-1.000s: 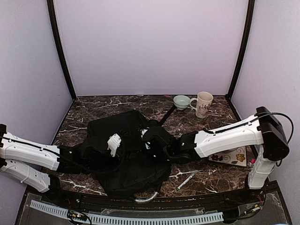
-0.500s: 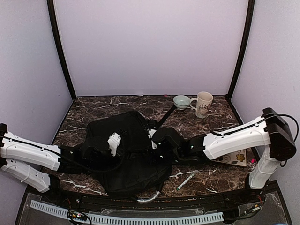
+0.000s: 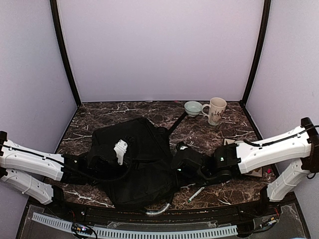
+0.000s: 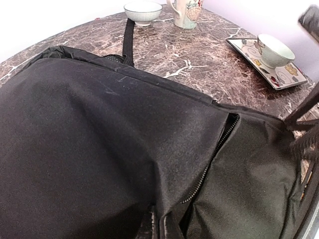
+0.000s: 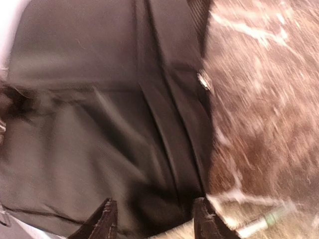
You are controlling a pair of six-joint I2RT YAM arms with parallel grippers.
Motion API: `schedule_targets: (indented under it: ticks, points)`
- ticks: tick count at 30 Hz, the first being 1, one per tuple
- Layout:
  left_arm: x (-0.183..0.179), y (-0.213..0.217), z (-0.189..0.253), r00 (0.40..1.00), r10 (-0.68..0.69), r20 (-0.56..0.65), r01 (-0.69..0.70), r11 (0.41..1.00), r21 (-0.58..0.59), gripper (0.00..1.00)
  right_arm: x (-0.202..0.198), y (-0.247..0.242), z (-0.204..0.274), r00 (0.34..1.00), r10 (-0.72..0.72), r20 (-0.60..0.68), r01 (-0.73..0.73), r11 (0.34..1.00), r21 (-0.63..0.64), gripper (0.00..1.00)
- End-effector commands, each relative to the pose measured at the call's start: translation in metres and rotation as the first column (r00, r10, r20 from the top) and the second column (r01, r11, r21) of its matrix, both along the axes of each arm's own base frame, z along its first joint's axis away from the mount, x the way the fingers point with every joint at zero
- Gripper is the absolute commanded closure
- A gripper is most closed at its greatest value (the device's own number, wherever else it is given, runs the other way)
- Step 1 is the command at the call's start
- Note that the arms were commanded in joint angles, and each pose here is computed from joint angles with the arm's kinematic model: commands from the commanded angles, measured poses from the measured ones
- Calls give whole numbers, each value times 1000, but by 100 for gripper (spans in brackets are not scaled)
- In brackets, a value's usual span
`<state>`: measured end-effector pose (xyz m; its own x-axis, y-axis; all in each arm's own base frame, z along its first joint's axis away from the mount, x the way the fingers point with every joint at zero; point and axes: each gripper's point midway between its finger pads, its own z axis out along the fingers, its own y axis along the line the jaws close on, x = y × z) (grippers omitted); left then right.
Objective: Pack the student bag
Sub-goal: Pick up the pen from the center of the board.
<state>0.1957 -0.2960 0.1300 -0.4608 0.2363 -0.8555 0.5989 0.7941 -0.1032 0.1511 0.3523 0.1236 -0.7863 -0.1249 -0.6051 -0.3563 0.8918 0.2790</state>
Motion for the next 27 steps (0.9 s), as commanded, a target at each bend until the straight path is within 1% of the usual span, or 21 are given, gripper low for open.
schedule_targets:
  ticks: [1, 4, 9, 13, 16, 19, 21, 27]
  points:
    - [-3, -13, 32, 999, -25, 20, 27, 993, -117, 100, -28, -46, -29, 983, -167, -79, 147, 966, -215, 43]
    - [-4, -14, 32, 999, -30, 20, 32, 993, -118, 100, -49, -54, -35, 977, -176, -123, 139, 956, -260, 42]
    - [-5, -14, 32, 999, -37, 18, 39, 992, -121, 100, -75, -62, -44, 964, -172, -200, 117, 958, -261, 41]
    - [-5, -12, 32, 999, -31, 21, 34, 992, -120, 100, -79, -66, -51, 960, -177, -218, 117, 958, -261, 41]
    - [-4, -10, 30, 999, -22, 23, 24, 993, -114, 100, -74, -73, -38, 965, -198, -171, 149, 953, -263, 41]
    - [-1, -10, 28, 999, -7, 33, 11, 994, -107, 100, -67, -69, -15, 975, -179, -130, 154, 972, -179, 40]
    - [1, -12, 25, 999, -4, 34, 7, 996, -93, 100, -69, -68, -13, 977, -157, -143, 136, 980, -145, 40]
    - [10, -7, 16, 998, 58, 36, -56, 997, -57, 100, -73, -84, -20, 962, -214, -171, 176, 961, -211, 40]
